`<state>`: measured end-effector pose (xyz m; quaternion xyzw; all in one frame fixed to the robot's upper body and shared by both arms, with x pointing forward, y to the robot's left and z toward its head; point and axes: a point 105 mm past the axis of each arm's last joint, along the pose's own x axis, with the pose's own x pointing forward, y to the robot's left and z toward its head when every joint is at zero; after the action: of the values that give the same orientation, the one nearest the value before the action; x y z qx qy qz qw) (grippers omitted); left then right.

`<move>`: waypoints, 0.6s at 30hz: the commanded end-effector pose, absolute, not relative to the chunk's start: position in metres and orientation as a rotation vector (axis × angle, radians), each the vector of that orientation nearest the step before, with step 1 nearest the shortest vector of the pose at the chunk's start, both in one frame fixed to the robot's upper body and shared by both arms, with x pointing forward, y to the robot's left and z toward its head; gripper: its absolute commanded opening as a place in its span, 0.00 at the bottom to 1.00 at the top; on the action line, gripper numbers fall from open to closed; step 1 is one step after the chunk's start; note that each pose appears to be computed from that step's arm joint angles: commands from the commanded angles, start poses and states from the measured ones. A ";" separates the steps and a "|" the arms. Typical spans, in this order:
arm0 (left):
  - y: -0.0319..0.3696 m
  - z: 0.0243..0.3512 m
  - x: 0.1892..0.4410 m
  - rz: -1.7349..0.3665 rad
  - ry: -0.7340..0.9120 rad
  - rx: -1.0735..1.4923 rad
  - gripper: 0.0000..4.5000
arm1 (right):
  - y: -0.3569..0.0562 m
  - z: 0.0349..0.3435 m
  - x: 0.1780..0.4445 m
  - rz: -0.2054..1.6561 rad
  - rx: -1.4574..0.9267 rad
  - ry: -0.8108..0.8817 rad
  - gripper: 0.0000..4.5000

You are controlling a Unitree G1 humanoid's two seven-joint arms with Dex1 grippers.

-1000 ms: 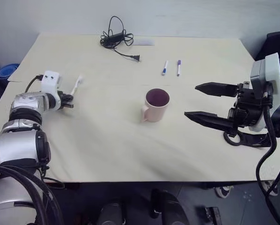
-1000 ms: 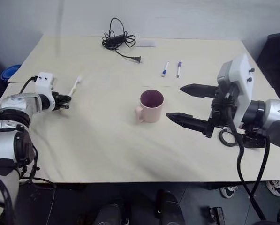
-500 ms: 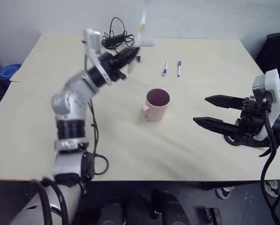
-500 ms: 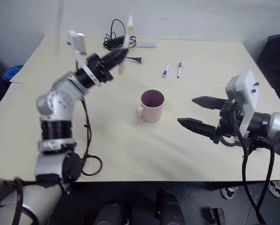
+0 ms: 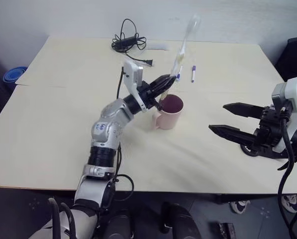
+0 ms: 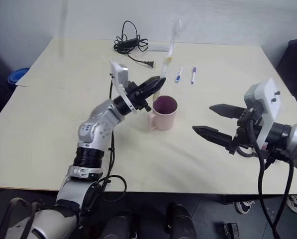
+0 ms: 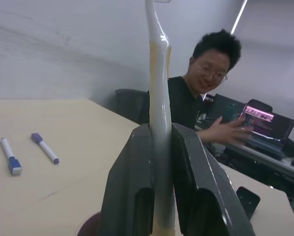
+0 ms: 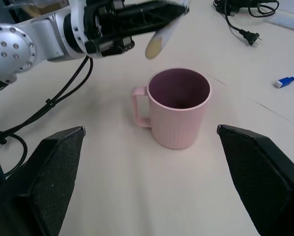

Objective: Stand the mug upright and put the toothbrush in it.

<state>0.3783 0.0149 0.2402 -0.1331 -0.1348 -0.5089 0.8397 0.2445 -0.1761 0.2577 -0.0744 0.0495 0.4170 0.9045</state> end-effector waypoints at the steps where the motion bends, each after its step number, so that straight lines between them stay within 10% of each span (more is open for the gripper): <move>1: 0.003 0.240 0.376 -1.104 -0.325 -0.246 0.12 | -0.175 0.273 0.239 0.854 -0.188 0.040 1.00; 14: 0.062 0.239 0.357 -1.073 -0.285 -0.238 0.97 | -0.177 0.268 0.244 0.866 -0.167 0.054 1.00; 18: 0.108 0.256 0.330 -1.115 -0.221 -0.073 0.99 | -0.182 0.263 0.251 0.872 -0.165 0.067 1.00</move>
<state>0.3501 0.1053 0.2340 -0.0607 -0.0835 -0.4936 0.8636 0.2504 -0.1805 0.2576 -0.0685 0.0457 0.4188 0.9043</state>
